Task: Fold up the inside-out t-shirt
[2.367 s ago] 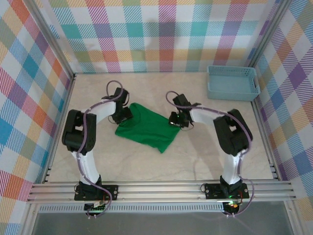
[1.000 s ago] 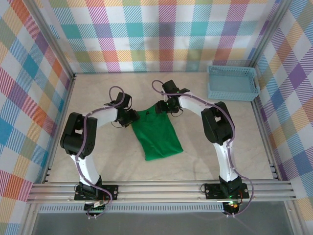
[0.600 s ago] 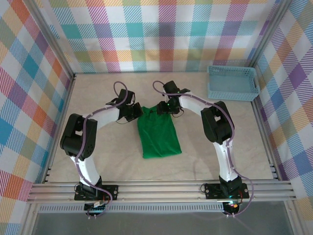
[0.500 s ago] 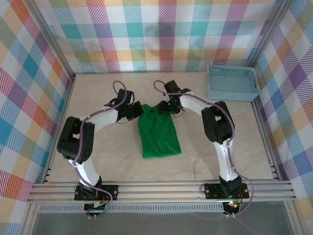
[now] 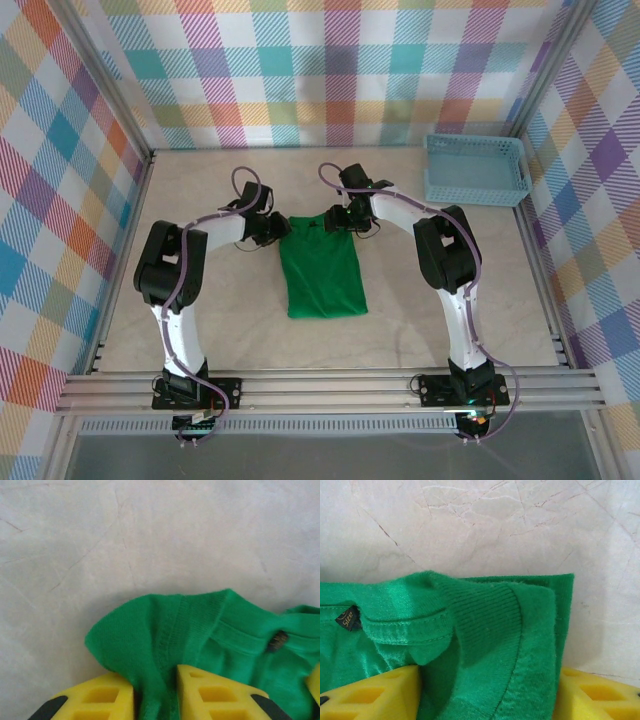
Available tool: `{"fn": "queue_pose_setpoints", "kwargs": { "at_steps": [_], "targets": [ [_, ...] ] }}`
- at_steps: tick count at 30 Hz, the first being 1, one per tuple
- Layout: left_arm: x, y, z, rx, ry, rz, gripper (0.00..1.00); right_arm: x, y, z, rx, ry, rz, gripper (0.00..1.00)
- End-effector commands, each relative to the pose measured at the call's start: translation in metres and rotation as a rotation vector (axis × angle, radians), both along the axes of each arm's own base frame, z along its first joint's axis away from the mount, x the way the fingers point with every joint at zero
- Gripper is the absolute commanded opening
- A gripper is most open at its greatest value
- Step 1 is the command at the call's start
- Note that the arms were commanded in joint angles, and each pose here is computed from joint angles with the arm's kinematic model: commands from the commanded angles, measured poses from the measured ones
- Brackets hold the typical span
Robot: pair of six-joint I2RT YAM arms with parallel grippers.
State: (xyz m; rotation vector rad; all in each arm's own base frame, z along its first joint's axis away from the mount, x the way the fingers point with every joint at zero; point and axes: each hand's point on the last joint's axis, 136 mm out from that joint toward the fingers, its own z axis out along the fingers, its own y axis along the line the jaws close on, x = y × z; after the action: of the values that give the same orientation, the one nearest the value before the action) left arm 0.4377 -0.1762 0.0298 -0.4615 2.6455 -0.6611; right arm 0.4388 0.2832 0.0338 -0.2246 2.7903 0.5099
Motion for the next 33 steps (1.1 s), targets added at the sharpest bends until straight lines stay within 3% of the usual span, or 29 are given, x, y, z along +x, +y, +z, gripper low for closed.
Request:
{"fn": "queue_pose_setpoints", "kwargs": {
  "at_steps": [1, 3, 8, 14, 20, 26, 33],
  "targets": [
    [0.001, 0.004, -0.013, 0.018, 0.051, 0.011, 0.33, -0.012, 0.000, -0.018, 0.004, 0.081, -0.018, 0.63],
    [0.001, -0.001, -0.021, -0.009, 0.072, 0.009, 0.38, -0.014, 0.002, -0.022, 0.013, 0.096, -0.024, 0.59],
    [0.003, -0.022, -0.028, -0.101, 0.084, -0.023, 0.37, -0.018, 0.015, -0.026, 0.064, 0.124, -0.005, 0.44],
    [0.009, -0.039, -0.018, -0.189, 0.062, -0.059, 0.23, -0.014, 0.018, -0.013, 0.091, 0.105, -0.008, 0.27],
    [0.014, -0.045, 0.016, -0.262, -0.035, -0.067, 0.00, -0.014, 0.021, 0.000, 0.120, 0.085, 0.002, 0.17],
    [0.001, -0.025, 0.063, -0.265, -0.169, -0.031, 0.00, -0.012, 0.005, 0.029, 0.203, 0.029, -0.043, 0.07],
    [-0.017, -0.007, 0.111, -0.290, -0.303, 0.006, 0.00, -0.019, 0.003, 0.085, 0.378, -0.055, -0.031, 0.02]
  ]
}}
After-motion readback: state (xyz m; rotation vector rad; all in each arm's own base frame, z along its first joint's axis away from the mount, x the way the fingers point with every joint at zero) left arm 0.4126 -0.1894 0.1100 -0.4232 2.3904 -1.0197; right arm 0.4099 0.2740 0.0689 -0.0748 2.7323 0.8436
